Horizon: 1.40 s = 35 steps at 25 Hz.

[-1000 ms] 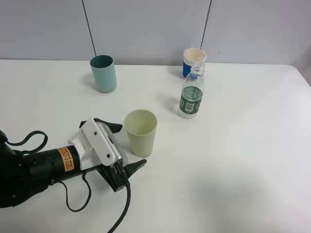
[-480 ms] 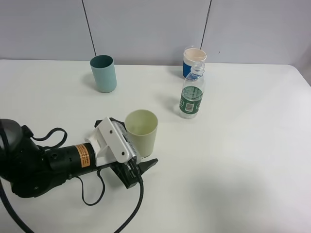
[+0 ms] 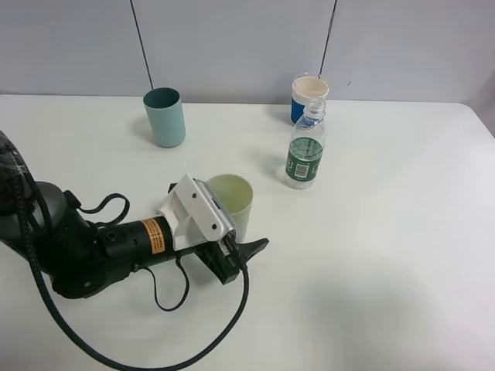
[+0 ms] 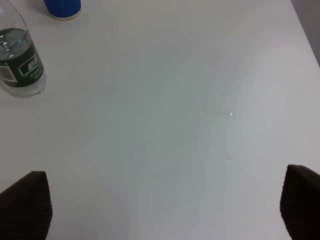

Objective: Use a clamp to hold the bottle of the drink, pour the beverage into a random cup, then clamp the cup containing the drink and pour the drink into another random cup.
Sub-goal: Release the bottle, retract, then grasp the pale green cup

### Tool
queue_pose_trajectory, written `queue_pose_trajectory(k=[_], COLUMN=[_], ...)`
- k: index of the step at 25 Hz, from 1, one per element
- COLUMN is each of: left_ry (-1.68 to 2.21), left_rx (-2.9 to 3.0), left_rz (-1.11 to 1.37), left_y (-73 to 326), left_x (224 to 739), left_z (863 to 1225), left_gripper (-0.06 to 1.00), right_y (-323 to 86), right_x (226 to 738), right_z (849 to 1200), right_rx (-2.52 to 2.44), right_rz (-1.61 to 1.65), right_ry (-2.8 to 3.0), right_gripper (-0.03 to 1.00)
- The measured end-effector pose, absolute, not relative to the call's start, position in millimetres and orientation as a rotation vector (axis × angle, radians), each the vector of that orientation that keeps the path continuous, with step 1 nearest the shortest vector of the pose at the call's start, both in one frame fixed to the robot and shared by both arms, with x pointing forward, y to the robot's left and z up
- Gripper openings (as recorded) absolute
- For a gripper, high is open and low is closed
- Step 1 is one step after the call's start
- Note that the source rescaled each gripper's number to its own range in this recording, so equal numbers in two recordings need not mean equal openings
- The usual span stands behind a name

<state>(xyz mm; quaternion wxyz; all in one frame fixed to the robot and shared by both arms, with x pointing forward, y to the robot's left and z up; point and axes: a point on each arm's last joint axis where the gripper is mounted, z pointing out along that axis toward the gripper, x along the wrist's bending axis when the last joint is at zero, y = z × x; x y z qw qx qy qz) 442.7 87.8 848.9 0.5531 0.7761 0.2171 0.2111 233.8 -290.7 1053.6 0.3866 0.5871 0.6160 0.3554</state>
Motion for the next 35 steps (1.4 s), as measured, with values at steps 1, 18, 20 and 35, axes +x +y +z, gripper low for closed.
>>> queue_pose_trajectory(k=[1,18,20,35], left_ry=[0.515,0.541,0.563,0.715], left_rx=[1.826,1.829,1.832,1.797], left_rz=[0.497,0.492,0.496,0.457], left_y=[86.4,84.6,85.8,89.9], left_x=[444.1,447.4,448.1,450.8], left_z=[849.8,843.8,841.1,834.6], left_gripper=[1.0,1.0,1.0,1.0], right_y=[-290.7,-290.7,-290.7,-290.7], right_x=[233.8,233.8,233.8,233.8], right_z=[1053.6,1053.6,1053.6,1053.6], right_rx=[1.495,1.495,1.495,1.495], right_rz=[0.905,0.905,0.905,0.905], right_ry=[1.568,1.568,1.568,1.568], right_gripper=[0.82,0.82,0.82,0.82])
